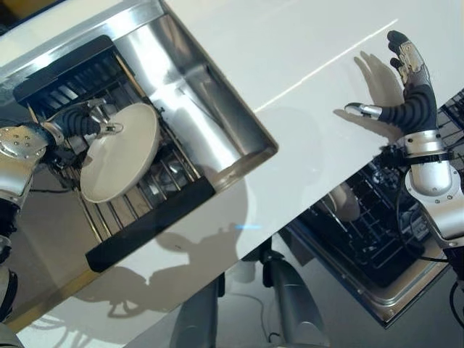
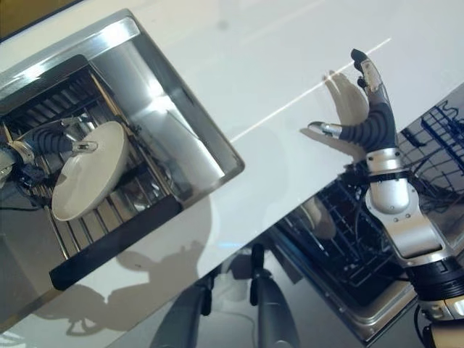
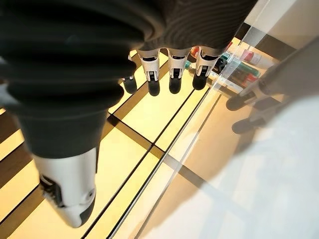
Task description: Pick up plates and place into dishwasher.
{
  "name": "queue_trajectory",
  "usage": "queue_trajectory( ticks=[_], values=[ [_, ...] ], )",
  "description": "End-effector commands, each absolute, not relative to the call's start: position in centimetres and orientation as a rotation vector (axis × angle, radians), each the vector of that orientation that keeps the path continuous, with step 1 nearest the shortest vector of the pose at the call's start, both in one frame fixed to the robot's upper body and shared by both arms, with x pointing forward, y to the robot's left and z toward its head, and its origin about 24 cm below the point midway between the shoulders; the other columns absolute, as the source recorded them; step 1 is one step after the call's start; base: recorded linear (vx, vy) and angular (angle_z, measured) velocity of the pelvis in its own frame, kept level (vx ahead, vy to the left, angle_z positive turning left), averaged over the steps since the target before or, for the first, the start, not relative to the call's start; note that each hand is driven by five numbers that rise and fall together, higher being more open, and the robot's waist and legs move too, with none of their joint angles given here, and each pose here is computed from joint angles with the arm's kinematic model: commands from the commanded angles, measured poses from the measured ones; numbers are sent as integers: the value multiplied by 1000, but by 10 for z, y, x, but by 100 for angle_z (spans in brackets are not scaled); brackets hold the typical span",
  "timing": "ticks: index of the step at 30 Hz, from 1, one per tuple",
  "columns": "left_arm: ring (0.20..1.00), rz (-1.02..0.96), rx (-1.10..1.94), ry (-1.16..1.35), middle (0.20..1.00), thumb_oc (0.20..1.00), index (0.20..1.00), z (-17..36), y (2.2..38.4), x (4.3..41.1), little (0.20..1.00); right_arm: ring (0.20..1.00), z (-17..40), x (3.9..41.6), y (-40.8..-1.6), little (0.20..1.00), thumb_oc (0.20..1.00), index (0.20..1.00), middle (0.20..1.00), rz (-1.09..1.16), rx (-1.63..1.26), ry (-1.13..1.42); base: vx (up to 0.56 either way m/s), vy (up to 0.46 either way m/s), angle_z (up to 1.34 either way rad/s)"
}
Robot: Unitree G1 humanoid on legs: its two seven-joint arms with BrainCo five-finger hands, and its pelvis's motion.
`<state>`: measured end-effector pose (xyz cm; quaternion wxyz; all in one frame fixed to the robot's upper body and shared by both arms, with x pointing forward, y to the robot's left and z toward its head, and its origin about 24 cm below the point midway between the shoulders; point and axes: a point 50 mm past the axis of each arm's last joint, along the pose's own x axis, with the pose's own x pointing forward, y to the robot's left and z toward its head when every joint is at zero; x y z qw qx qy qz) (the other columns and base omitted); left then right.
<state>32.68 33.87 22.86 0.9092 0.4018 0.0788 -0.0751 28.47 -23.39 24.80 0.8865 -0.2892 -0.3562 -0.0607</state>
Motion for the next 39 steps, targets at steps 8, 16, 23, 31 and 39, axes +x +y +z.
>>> queue_trajectory(
  ticks=[8, 16, 23, 31, 39],
  values=[
    [200, -720, 643, 369, 200, 200, 200, 117, 255, 318, 200, 1000, 202, 295, -212, 1000, 1000, 1000, 1000, 1, -630, -571, 7, -17, 1],
    [200, -702, 598, 364, 200, 200, 200, 112, 261, 312, 200, 1000, 198, 292, -217, 1000, 1000, 1000, 1000, -2, -632, -560, 0, 0, 0],
    [200, -667, 544, 336, 200, 200, 200, 110, 263, 309, 200, 1000, 190, 290, -221, 1000, 1000, 1000, 1000, -5, -640, -540, 0, 0, 0],
    [200, -483, 483, 169, 200, 200, 200, 117, 275, 304, 200, 1000, 181, 282, -227, 1000, 1000, 1000, 1000, -2, -646, -519, 6, -8, -2],
    [200, -75, 402, -190, 200, 200, 200, 134, 296, 281, 200, 1000, 159, 265, -234, 1000, 1000, 1000, 1000, 5, -566, -473, 3, -53, 2]
  ],
)
